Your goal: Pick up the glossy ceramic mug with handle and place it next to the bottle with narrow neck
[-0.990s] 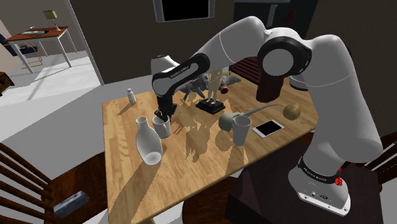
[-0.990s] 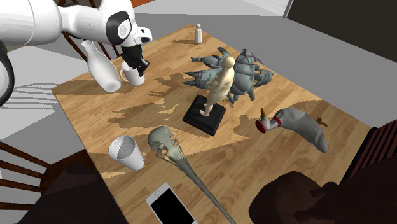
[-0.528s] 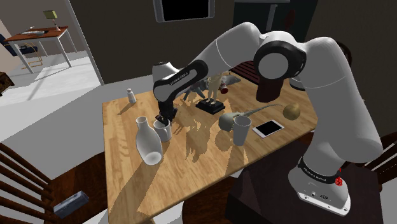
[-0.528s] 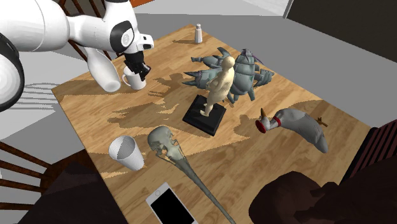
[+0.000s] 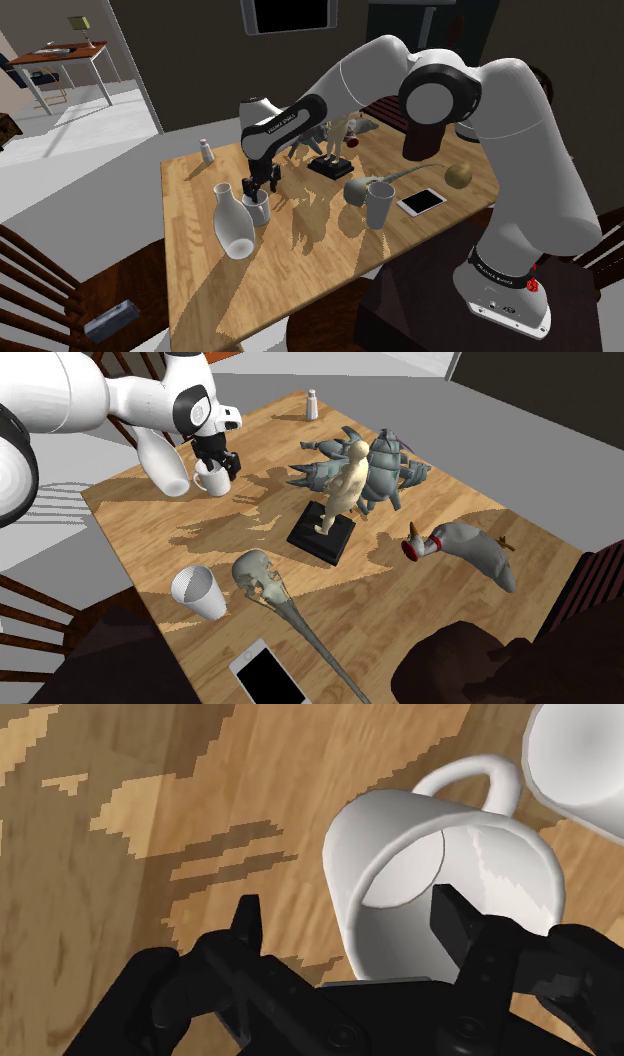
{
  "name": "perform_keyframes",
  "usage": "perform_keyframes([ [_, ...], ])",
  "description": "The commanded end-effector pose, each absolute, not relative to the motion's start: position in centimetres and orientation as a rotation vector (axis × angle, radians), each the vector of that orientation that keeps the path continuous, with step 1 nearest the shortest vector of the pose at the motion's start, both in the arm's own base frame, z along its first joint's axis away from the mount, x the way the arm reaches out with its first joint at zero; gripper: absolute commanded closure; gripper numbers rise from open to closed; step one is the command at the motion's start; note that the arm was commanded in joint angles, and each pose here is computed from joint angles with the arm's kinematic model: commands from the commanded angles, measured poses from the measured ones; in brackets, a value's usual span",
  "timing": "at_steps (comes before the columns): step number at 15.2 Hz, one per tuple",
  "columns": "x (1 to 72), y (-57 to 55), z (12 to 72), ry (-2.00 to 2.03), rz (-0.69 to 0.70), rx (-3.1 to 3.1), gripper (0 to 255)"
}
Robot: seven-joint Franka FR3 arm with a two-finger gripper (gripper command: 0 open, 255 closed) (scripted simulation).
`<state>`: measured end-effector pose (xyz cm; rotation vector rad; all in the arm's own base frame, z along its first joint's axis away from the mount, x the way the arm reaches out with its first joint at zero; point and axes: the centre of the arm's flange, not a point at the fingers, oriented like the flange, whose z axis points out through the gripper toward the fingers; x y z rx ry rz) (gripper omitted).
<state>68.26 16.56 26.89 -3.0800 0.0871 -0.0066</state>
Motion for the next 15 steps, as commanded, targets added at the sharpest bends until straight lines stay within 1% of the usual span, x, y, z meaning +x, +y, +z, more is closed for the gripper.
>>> perform_keyframes([
  [1,68.3,16.6,26.9,0.087,-0.007,-3.080,0],
  [3,68.3,16.6,26.9,0.087,-0.007,-3.080,0],
  [7,68.2,16.3,31.9,0.087,-0.007,-3.080,0],
  [15,68.2,16.3,31.9,0.087,-0.007,-3.080,0],
])
